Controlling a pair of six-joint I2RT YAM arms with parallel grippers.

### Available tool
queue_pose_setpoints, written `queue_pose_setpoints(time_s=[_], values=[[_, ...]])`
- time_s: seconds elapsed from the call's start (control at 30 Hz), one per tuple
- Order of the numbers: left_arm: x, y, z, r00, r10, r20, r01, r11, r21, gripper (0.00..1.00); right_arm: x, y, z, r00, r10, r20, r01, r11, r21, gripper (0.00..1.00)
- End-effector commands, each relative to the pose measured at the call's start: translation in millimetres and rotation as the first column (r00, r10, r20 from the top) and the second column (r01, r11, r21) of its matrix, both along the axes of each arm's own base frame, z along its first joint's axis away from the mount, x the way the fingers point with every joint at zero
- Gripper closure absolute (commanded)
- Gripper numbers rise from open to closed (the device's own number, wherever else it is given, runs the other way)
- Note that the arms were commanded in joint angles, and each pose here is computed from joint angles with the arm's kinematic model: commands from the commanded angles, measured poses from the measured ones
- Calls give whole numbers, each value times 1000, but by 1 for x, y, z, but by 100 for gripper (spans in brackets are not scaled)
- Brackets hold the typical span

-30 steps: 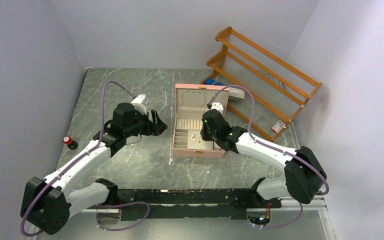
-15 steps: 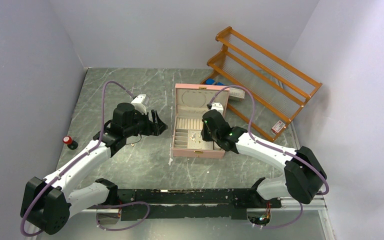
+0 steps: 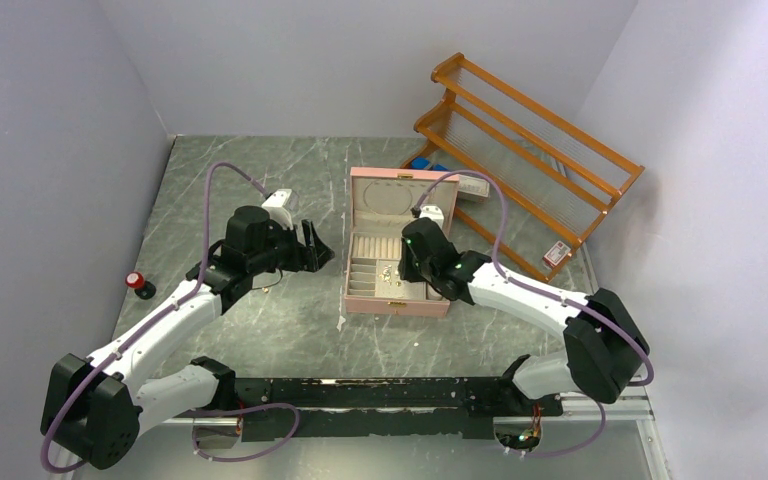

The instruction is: Organize the mixed jewelry

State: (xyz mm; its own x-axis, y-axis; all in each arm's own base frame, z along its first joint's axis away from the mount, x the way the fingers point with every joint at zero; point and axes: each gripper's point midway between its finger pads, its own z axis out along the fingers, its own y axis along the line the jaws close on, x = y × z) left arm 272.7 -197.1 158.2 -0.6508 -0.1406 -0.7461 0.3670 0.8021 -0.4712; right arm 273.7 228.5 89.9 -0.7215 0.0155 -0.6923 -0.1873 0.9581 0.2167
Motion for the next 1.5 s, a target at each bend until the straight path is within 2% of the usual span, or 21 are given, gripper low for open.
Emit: queue_pose_setpoints(time_s=[0.0,0.1,0.23,0.47,0.63,0.83,0.93,1.1,1.27,1.47], values=[[6,4,13,999,28,33,-28,1000,2,22,-4,-6,0,999,-17,-33,17,1000,-21,70],[7,5,13,999,40,26,-40,999,4,22,-2,-8,12,999,-36,-13,36,999,-12,65],[8,11,11,997,79,9,-79,997,17,22,1,-11,23,998,-62,9,62,998,-3,64],[11,37,-1,970,238,-52,-232,968,100,22,2,-7,35,998,-58,32,57,998,36,72],[5,78,-25,879,464,-114,-427,870,245,25,1,-3,43,998,-40,45,37,997,66,74],[-27,134,-73,693,708,-140,-587,665,462,29,-1,-1,49,998,-32,52,27,995,94,74],[-32,138,-85,668,730,-147,-608,648,459,29,-2,-1,50,998,-28,54,22,995,99,74],[-32,138,-102,658,737,-155,-607,641,469,44,-3,-1,50,998,-26,56,20,995,99,75],[-32,144,-118,642,751,-151,-600,616,511,64,-5,-2,49,998,-25,57,19,995,102,75],[-25,145,-128,649,745,-151,-583,615,530,66,-6,-2,46,999,-20,51,14,994,107,75]])
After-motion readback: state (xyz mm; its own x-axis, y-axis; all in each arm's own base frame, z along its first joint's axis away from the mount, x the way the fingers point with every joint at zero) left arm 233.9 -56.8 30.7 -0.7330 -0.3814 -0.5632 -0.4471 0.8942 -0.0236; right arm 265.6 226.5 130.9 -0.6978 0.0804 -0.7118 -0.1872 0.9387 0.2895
